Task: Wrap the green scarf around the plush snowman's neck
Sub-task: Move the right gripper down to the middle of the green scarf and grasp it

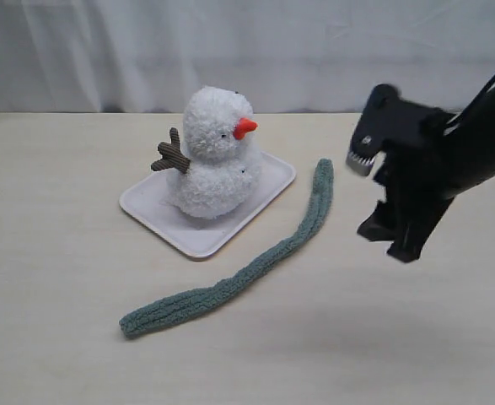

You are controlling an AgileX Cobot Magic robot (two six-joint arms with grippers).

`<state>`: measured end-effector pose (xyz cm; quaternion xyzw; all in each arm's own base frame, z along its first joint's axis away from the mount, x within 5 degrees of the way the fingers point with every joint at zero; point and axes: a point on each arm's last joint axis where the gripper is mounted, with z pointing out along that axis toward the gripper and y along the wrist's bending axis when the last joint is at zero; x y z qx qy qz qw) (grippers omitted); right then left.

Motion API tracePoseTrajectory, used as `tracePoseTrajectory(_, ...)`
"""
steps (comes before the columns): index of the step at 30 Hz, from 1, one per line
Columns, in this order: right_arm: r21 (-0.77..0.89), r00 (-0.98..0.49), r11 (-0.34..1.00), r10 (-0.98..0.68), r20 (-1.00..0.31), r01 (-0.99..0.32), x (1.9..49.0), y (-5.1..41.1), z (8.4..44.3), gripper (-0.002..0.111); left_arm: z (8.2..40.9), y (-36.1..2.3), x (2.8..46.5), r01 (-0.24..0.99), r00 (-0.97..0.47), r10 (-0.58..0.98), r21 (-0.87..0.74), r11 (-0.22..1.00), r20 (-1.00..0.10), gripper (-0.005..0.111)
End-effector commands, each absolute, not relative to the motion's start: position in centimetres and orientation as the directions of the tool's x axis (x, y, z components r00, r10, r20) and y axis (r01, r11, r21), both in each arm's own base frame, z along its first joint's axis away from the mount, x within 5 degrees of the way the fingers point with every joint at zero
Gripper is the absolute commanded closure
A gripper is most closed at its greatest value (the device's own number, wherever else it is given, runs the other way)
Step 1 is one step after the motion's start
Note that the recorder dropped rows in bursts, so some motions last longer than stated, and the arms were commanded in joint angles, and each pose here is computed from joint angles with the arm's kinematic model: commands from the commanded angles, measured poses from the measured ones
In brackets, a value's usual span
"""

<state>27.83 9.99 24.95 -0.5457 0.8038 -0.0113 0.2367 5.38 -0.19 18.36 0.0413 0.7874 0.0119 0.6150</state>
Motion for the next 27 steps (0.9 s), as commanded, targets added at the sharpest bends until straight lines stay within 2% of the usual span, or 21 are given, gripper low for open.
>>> tracePoseTrajectory(1, -0.439, 0.067, 0.074, -0.953, -0.297, -0.895, 26.0, 14.1, 23.4, 0.041, 18.4, -0.2, 5.4, 0.055, -0.231, 0.079, 0.068, 0.996, -0.970, 0.107)
tracePoseTrajectory(4, -0.493, 0.158, 0.008, -0.943, -0.293, -0.870, 25.2, 16.2, 22.2, 0.041, 18.4, -0.2, 5.4, 0.055, -0.231, 0.079, 0.068, 0.996, -0.970, 0.107)
tracePoseTrajectory(7, -0.480, 0.091, 0.098, -0.930, -0.356, -0.872, 25.6, 17.6, 21.4, 0.043, 18.4, -0.2, 5.4, 0.055, -0.231, 0.079, 0.068, 0.996, -0.970, 0.107)
tracePoseTrajectory(9, -0.479, 0.101, 0.070, -0.942, -0.321, -0.875, 26.2, 18.2, 20.7, 0.045, 18.4, -0.2, 5.4, 0.055, -0.231, 0.079, 0.068, 0.996, -0.970, 0.107)
tracePoseTrajectory(14, -0.480, 0.214, -0.103, -0.960, -0.182, -0.871, 27.0, 19.6, 18.7, 0.046, 18.4, -0.2, 5.4, 0.055, -0.231, 0.079, 0.068, 0.996, -0.970, 0.107)
tracePoseTrajectory(21, -0.452, 0.209, -0.119, -0.966, -0.154, -0.884, 29.0, 21.0, 16.4, 0.046, 18.4, -0.2, 5.4, 0.055, -0.231, 0.079, 0.068, 0.996, -0.970, 0.107)
tracePoseTrajectory(27, -0.385, 0.261, -0.224, -0.964, -0.044, -0.895, 29.7, 21.1, 15.0, 0.046, 18.4, -0.2, 5.4, 0.055, -0.231, 0.079, 0.068, 0.996, -0.970, 0.107)
